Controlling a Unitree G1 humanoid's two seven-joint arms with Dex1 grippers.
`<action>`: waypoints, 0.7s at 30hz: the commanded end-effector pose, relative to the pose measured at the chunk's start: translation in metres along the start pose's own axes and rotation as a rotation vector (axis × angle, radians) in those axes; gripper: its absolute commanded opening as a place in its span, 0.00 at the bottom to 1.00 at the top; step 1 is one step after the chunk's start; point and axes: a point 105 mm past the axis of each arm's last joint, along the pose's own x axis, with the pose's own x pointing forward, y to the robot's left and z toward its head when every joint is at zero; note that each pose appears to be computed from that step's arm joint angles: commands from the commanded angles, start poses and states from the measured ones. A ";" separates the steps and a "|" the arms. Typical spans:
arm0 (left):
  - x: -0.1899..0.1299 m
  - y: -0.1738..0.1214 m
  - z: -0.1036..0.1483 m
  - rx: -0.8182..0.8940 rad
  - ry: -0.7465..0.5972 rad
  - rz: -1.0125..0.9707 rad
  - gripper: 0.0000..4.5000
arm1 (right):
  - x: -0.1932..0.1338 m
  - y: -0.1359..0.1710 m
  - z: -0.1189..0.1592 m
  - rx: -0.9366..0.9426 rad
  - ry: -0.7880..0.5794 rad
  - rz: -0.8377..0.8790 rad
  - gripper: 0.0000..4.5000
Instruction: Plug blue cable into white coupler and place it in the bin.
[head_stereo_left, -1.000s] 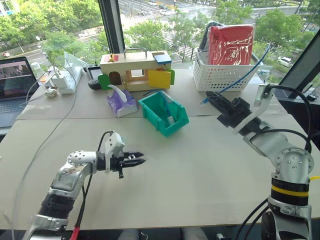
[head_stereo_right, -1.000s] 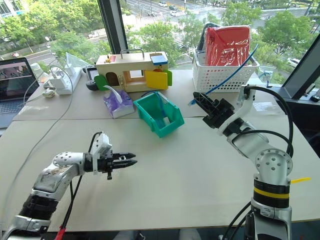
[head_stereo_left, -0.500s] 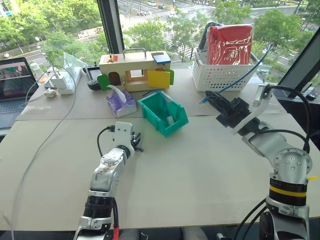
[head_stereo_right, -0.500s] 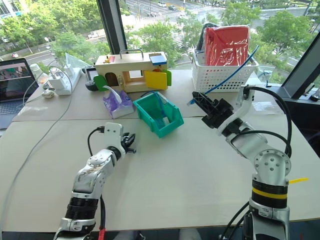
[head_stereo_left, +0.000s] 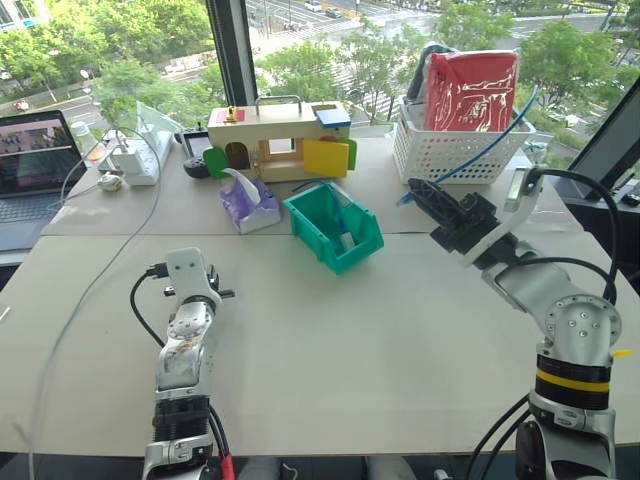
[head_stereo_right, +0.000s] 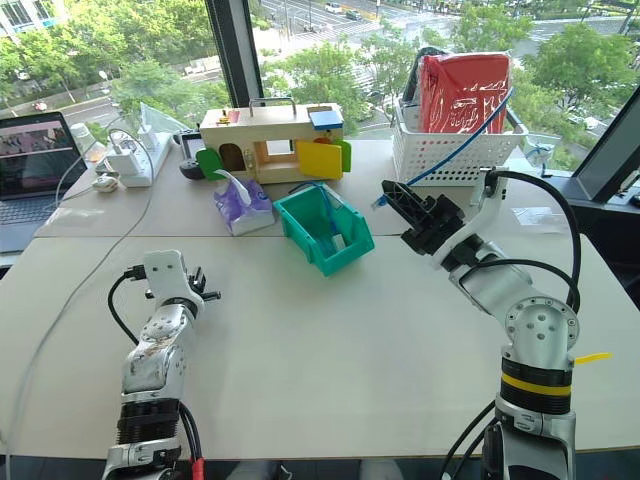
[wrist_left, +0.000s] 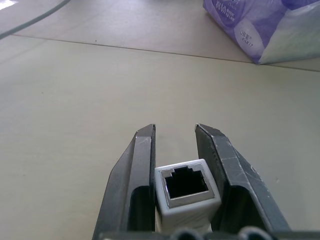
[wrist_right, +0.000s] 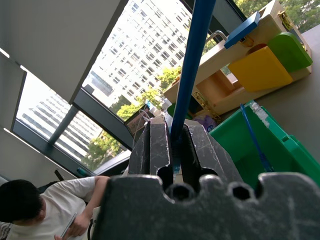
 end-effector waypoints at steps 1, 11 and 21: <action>-0.004 0.001 0.002 -0.009 -0.022 0.006 0.63 | -0.001 0.011 0.011 -0.026 -0.036 0.041 0.00; -0.009 -0.003 0.004 0.000 -0.045 -0.022 0.99 | -0.001 0.010 0.011 -0.027 -0.036 0.037 0.00; -0.032 -0.022 0.070 0.090 -0.358 -0.226 0.99 | -0.001 0.010 0.012 -0.027 -0.035 0.039 0.00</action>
